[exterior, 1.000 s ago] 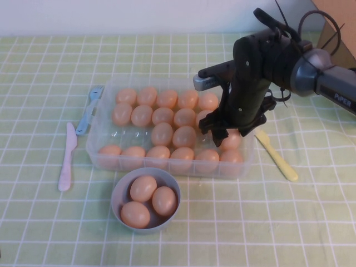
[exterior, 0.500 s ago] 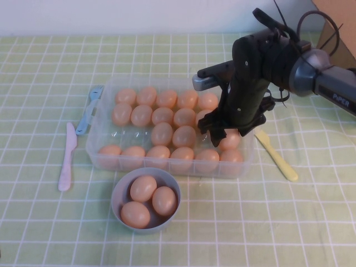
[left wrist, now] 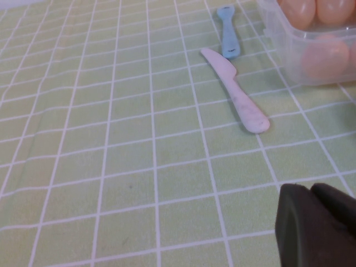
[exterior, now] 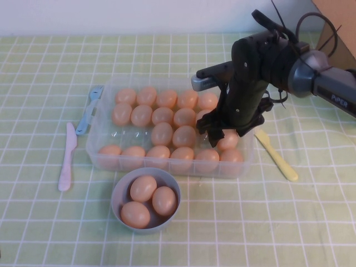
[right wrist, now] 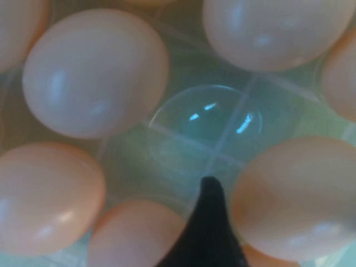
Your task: Take an egg out of the egg box
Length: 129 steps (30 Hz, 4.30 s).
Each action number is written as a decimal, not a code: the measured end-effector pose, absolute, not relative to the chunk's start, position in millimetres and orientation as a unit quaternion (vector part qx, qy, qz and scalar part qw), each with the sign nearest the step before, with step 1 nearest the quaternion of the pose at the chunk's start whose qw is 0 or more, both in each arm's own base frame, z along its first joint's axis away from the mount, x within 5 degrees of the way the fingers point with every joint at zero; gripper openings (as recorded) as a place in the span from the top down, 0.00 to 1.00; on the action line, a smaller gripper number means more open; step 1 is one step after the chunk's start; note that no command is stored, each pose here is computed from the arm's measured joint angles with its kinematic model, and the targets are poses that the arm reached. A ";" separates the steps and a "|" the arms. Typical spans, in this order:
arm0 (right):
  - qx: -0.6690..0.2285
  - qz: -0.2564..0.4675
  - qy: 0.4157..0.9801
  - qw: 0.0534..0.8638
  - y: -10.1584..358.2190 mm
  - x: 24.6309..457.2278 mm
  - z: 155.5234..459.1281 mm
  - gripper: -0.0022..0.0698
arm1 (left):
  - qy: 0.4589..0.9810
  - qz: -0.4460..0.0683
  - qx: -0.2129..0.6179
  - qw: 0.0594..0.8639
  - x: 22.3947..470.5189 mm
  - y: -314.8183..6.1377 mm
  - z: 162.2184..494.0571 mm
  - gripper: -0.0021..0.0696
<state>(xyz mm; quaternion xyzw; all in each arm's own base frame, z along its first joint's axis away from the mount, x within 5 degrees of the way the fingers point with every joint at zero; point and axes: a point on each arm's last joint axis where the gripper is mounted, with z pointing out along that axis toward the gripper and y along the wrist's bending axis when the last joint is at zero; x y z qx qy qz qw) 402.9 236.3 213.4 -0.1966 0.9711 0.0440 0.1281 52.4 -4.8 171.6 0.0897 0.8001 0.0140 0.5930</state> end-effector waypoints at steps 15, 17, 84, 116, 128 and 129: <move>-0.199 0.038 0.971 0.127 237.8 407.2 200.0 0.25 | 0.800 0.014 0.090 0.593 52.4 -4.8 171.6 0.98; -0.199 0.037 0.971 0.126 237.8 407.3 199.7 0.25 | 0.800 0.014 0.090 0.593 52.4 -4.8 171.6 0.98; -0.452 0.185 0.844 0.220 313.0 294.1 223.7 0.40 | 0.800 0.014 0.090 0.593 52.4 -4.8 171.6 0.98; -0.403 0.155 0.876 0.217 225.0 213.8 341.4 0.92 | 0.800 0.014 0.090 0.593 52.4 -4.8 171.6 0.98; -0.386 0.148 0.885 0.212 151.8 140.5 344.9 0.99 | 0.800 0.014 0.090 0.593 52.4 -4.8 171.6 0.98; -0.386 0.150 0.884 0.216 145.6 134.1 344.6 0.99 | 0.800 0.014 0.090 0.593 52.4 -4.8 171.6 0.98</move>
